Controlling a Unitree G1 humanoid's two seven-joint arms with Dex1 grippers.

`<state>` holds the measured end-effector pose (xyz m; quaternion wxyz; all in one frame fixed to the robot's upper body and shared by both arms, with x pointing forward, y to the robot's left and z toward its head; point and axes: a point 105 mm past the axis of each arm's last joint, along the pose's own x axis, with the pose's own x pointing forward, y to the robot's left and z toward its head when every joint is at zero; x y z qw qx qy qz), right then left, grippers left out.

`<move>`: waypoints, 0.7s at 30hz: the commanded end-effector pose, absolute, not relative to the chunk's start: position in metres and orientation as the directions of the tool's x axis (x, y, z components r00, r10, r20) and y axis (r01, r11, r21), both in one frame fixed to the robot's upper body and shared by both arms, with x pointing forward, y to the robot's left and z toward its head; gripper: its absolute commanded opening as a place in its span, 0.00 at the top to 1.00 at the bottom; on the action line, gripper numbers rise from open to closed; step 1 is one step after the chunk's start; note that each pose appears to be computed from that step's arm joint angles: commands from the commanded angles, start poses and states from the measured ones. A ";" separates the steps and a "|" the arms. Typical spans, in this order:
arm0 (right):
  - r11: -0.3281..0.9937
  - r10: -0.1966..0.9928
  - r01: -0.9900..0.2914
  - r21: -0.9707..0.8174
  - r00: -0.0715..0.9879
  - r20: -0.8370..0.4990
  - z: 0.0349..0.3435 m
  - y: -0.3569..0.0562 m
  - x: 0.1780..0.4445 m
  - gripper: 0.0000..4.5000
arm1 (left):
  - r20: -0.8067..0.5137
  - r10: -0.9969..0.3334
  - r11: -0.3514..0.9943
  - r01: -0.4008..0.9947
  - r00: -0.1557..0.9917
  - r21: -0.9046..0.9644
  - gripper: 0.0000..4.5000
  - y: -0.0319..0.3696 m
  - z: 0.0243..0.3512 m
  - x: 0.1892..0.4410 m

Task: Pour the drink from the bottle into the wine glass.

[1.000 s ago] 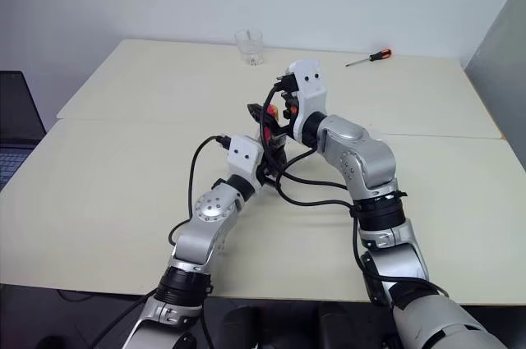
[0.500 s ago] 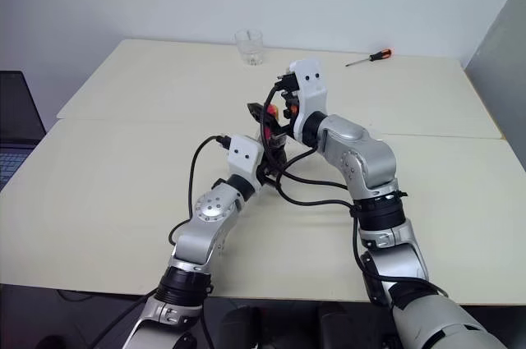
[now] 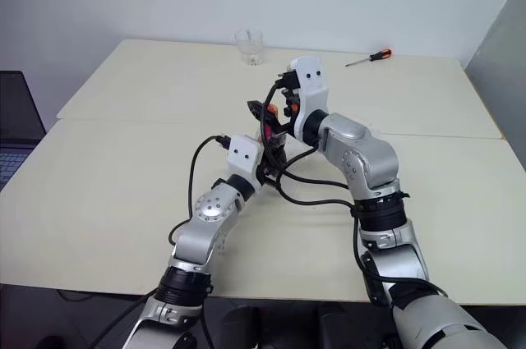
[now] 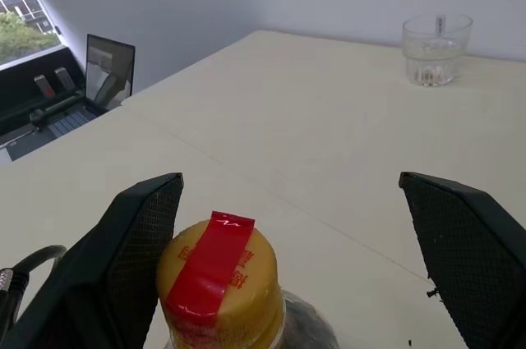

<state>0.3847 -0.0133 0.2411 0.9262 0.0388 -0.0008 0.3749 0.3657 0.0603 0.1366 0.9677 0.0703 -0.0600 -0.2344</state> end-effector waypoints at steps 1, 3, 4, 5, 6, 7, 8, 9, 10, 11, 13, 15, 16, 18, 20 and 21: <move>0.713 0.694 -0.700 0.054 0.714 0.088 0.257 -0.018 0.379 0.00 | 0.167 -0.472 0.878 0.445 0.866 0.175 0.84 0.057 0.159 0.364; 0.715 0.692 -0.697 0.055 0.717 0.082 0.254 -0.020 0.378 0.00 | 0.167 -0.472 0.878 0.445 0.865 0.175 0.84 0.057 0.159 0.363; 0.716 0.691 -0.696 0.057 0.718 0.080 0.253 -0.021 0.377 0.00 | 0.167 -0.473 0.878 0.446 0.865 0.175 0.84 0.057 0.159 0.363; 0.717 0.690 -0.695 0.059 0.719 0.079 0.253 -0.022 0.377 0.00 | 0.167 -0.473 0.878 0.446 0.865 0.175 0.84 0.057 0.159 0.363; 0.718 0.689 -0.693 0.061 0.721 0.075 0.251 -0.023 0.376 0.00 | 0.167 -0.473 0.878 0.446 0.865 0.175 0.84 0.057 0.159 0.363; 0.720 0.687 -0.691 0.064 0.723 0.072 0.250 -0.024 0.376 0.00 | 0.167 -0.473 0.878 0.446 0.865 0.175 0.84 0.057 0.159 0.363; 0.721 0.686 -0.689 0.066 0.724 0.070 0.249 -0.025 0.376 0.00 | 0.167 -0.473 0.877 0.446 0.865 0.175 0.84 0.057 0.159 0.363; 0.722 0.685 -0.688 0.067 0.726 0.067 0.248 -0.026 0.375 0.00 | 0.167 -0.474 0.877 0.447 0.865 0.175 0.84 0.057 0.159 0.363; 0.724 0.683 -0.686 0.068 0.727 0.065 0.247 -0.027 0.375 0.00 | 0.167 -0.474 0.877 0.447 0.865 0.175 0.84 0.057 0.159 0.363; 0.726 0.682 -0.685 0.069 0.729 0.063 0.246 -0.028 0.374 0.00 | 0.166 -0.474 0.877 0.447 0.864 0.175 0.84 0.057 0.159 0.363; 0.727 0.681 -0.683 0.070 0.730 0.061 0.245 -0.029 0.373 0.00 | 0.166 -0.475 0.876 0.448 0.864 0.176 0.84 0.057 0.159 0.363; 0.726 0.682 -0.684 0.070 0.729 0.062 0.245 -0.030 0.372 0.00 | 0.166 -0.476 0.876 0.449 0.864 0.176 0.84 0.057 0.159 0.363; 0.725 0.682 -0.685 0.070 0.729 0.062 0.245 -0.030 0.371 0.00 | 0.166 -0.476 0.876 0.449 0.864 0.177 0.84 0.057 0.159 0.362; 0.723 0.685 -0.688 0.068 0.726 0.067 0.247 -0.030 0.370 0.00 | 0.165 -0.476 0.876 0.449 0.864 0.177 0.84 0.057 0.159 0.362; 0.720 0.687 -0.690 0.068 0.723 0.071 0.248 -0.029 0.370 0.04 | 0.165 -0.477 0.876 0.450 0.863 0.177 0.84 0.056 0.159 0.362; 0.719 0.688 -0.692 0.067 0.722 0.072 0.248 -0.029 0.369 0.08 | 0.165 -0.477 0.876 0.450 0.863 0.177 0.84 0.056 0.159 0.362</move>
